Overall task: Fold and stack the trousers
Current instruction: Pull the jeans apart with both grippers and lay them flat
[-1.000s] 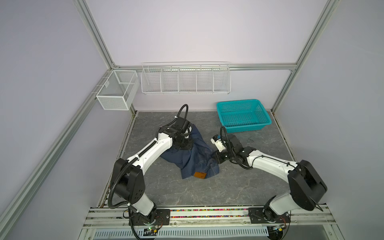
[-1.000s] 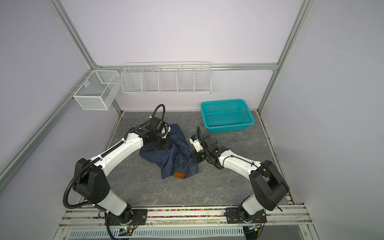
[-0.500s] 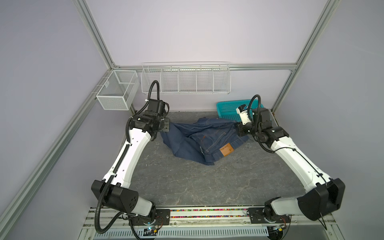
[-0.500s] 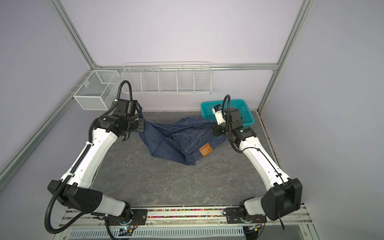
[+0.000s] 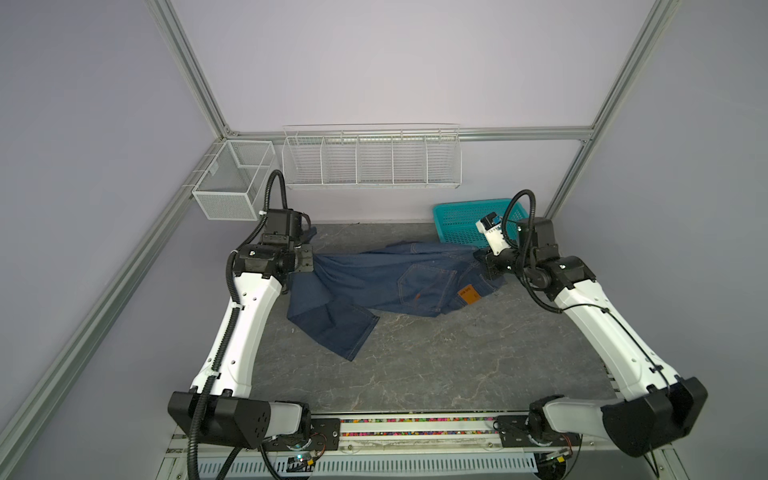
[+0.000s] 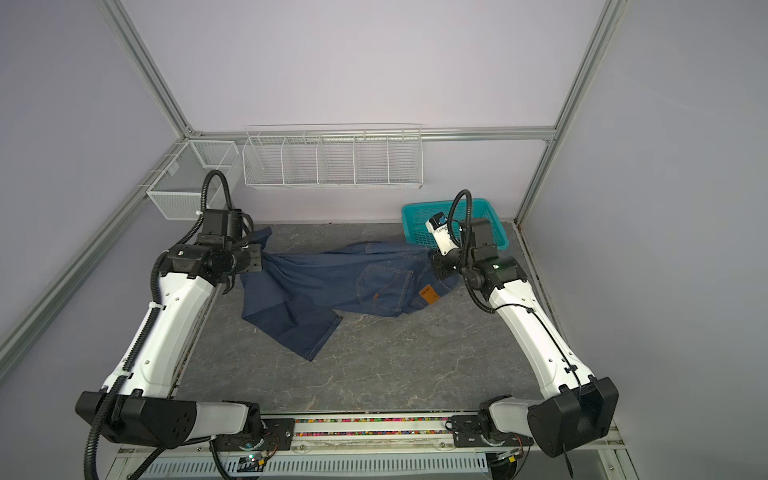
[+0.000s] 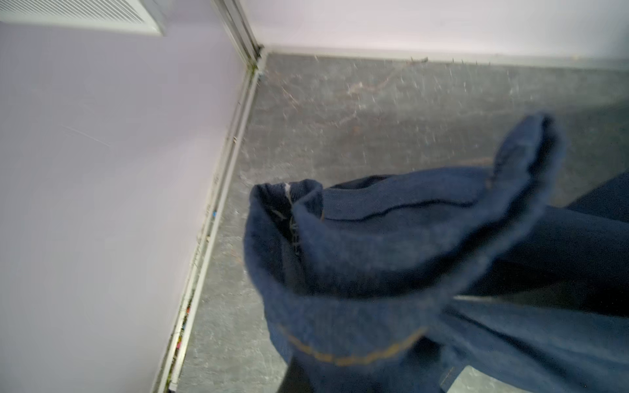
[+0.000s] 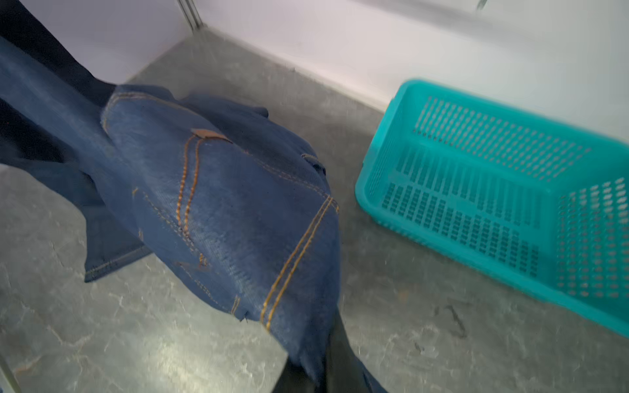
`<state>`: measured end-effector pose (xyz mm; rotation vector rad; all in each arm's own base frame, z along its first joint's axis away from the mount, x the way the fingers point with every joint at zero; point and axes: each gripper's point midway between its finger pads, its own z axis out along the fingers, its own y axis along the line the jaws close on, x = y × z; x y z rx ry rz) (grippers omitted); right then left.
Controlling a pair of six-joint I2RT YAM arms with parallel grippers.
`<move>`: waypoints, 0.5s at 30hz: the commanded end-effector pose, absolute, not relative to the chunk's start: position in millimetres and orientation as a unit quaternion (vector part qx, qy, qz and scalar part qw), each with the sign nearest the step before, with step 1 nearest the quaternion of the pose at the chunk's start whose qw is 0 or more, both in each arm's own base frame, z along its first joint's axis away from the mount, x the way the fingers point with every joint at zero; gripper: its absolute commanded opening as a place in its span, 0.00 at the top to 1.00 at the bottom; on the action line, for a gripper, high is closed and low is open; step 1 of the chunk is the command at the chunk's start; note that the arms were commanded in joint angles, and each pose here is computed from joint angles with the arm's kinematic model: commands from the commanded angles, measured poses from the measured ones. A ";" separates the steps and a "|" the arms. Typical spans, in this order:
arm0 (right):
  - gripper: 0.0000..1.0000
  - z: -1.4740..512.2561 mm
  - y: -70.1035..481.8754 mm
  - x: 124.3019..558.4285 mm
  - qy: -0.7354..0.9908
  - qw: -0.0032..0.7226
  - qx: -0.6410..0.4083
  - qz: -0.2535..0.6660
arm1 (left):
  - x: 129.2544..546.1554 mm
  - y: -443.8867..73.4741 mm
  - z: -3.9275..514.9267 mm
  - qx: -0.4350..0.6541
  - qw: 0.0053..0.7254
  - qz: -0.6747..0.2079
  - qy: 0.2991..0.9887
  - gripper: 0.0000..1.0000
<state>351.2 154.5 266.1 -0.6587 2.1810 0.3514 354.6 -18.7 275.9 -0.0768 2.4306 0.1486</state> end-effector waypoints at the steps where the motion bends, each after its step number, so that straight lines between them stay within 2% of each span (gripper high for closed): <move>1: 0.93 239.5 145.5 340.2 0.876 0.375 -0.274 0.129 | 357.0 -32.5 240.0 -0.030 0.310 0.007 0.950 1.00; 7: 0.93 238.6 147.0 359.5 0.871 0.387 -0.283 0.113 | 378.8 -44.6 216.4 -0.020 0.304 -0.016 0.952 1.00; 12: 0.93 274.3 140.3 395.3 0.858 0.416 -0.291 0.081 | 413.2 -44.2 260.7 -0.013 0.349 -0.004 0.937 1.00; 15: 0.94 299.1 132.2 402.7 0.844 0.436 -0.307 0.066 | 423.0 -40.7 295.8 -0.016 0.382 0.006 0.924 1.00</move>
